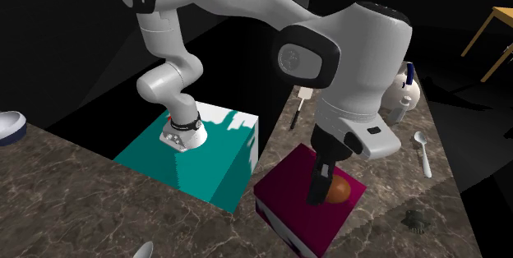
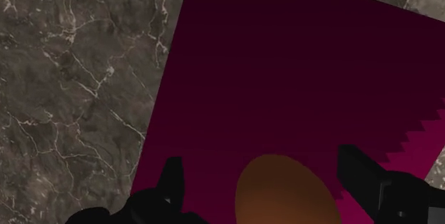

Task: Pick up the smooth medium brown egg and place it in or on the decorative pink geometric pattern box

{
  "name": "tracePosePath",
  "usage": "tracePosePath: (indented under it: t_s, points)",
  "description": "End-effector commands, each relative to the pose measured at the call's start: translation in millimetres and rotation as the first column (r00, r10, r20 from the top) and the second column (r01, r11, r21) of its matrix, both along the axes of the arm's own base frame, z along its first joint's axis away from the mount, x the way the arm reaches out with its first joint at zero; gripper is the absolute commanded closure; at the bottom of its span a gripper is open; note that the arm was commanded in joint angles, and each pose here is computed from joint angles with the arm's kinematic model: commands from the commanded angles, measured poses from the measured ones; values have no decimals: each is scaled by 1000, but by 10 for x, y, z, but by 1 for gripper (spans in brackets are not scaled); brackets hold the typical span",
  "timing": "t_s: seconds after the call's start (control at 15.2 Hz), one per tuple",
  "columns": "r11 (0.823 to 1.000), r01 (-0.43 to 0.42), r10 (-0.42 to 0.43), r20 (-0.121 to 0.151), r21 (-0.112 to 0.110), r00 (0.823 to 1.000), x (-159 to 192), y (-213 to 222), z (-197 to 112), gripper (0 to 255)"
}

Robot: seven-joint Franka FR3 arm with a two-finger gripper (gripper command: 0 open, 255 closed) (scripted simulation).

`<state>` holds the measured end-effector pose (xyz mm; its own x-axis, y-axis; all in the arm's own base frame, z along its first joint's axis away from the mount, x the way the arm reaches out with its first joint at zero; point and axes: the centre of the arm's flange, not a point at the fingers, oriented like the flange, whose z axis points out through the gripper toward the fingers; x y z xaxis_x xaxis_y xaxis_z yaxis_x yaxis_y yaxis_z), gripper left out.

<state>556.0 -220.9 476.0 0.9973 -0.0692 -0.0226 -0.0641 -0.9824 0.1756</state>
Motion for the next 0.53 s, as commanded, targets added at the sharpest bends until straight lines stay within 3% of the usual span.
tracePosePath:
  t_s: [0.0,0.2,0.46]
  points:
    - [1000,0,0,0,0,1000,4,23,130,0]
    - [1000,0,0,0,0,1000,17,87,492,0]
    - [1000,0,0,0,0,1000,17,87,492,0]
